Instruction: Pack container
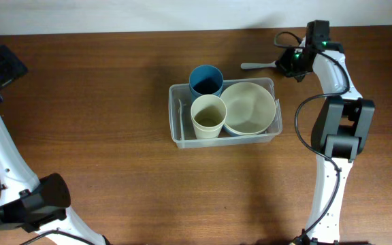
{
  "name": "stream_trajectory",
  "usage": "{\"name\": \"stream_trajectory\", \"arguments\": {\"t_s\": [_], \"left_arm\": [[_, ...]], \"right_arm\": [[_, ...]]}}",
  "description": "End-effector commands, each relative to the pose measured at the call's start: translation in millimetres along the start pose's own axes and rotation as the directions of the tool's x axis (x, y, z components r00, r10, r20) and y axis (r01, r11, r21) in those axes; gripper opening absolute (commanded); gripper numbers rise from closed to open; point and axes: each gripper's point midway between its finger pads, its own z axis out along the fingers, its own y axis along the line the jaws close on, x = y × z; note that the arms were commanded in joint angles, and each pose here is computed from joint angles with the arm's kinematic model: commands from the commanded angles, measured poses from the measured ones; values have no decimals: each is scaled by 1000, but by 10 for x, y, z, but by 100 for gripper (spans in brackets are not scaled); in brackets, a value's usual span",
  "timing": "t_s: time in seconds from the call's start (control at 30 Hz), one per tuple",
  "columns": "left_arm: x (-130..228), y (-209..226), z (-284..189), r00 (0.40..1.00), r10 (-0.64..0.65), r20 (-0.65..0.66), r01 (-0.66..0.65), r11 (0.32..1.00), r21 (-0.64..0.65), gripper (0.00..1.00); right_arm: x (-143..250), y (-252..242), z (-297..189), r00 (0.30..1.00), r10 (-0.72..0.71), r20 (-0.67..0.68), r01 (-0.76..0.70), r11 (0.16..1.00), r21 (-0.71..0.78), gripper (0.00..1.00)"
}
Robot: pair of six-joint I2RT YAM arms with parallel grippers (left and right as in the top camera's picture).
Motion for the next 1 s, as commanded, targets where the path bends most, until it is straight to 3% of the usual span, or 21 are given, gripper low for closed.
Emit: {"name": "stream_trajectory", "arguments": {"t_s": [0.0,0.17,0.33,0.4,0.67,0.97], "left_arm": [[14,9,68,1000,-13,-18,13,1000,-9,100],[15,8,68,1000,-12,-18,12,1000,-9,100],[15,8,68,1000,-12,-18,12,1000,-9,100],[14,9,68,1000,-13,-18,13,1000,-9,100],[14,9,68,1000,-13,-18,13,1000,-9,100],[14,9,68,1000,-13,-18,13,1000,-9,100]], "right_arm": [[-8,-122,73,1000,-19,8,18,999,46,4],[62,68,68,999,-24,-38,21,998,-64,4],[99,652,-65,991,-112,-73,76,923,-377,4],[93,767,-111,989,-135,-66,94,897,-432,4],[-98,470,11,995,-92,24,95,964,-250,4],[-189,351,35,994,-83,68,94,980,-176,4]]}}
